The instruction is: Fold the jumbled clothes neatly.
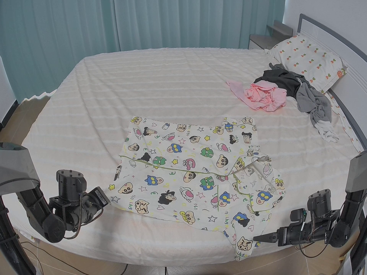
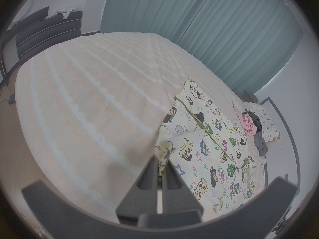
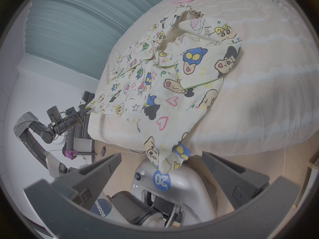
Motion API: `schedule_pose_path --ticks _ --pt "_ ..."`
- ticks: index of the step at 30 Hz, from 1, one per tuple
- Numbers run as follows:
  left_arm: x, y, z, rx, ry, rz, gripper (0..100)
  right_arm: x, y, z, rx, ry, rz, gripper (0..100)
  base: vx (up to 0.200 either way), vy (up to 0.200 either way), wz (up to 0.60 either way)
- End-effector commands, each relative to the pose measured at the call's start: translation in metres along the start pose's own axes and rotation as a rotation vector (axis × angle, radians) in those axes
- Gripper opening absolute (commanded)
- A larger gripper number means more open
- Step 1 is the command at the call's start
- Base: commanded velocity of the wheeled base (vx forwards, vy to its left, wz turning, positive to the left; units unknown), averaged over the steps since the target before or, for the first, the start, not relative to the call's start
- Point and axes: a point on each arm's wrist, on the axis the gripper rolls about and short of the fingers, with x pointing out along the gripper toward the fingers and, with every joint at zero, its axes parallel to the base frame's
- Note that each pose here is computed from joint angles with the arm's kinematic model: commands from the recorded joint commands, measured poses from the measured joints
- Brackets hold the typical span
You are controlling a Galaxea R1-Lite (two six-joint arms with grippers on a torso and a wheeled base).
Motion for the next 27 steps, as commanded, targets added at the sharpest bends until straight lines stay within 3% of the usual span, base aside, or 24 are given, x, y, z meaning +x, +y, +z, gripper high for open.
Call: schedule_pose_path --ticks 1,5,11,13,16,27 --pt "0.0 0.001 0.003 -0.01 -0.008 0.003 0 0.018 -0.011 0.011 0.009 -0.009 -0.03 100 0.0 0.0 0.0" --pt "0.0 0.002 0.003 -0.011 -0.01 0.005 0 0.024 -0.012 0.018 0.005 -0.029 -0.03 100 0.0 0.0 0.0" --pt "0.003 0.004 0.013 -0.035 -0.043 0.003 0 0.025 -0.012 0.013 0.019 0.038 -0.049 100 0.0 0.0 0.0" --pt "0.004 0.004 0.014 -0.039 -0.051 0.001 0 0.023 -0.012 0.01 -0.006 0.05 -0.051 100 0.0 0.0 0.0" --pt "0.004 0.005 0.02 -0.051 -0.078 -0.003 0 0.019 -0.015 0.001 -0.143 0.087 -0.06 100 0.0 0.0 0.0" --pt "-0.009 -0.003 0.03 -0.059 -0.125 -0.05 0 0.029 0.011 0.003 -0.278 0.084 0.019 100 0.0 0.0 0.0"
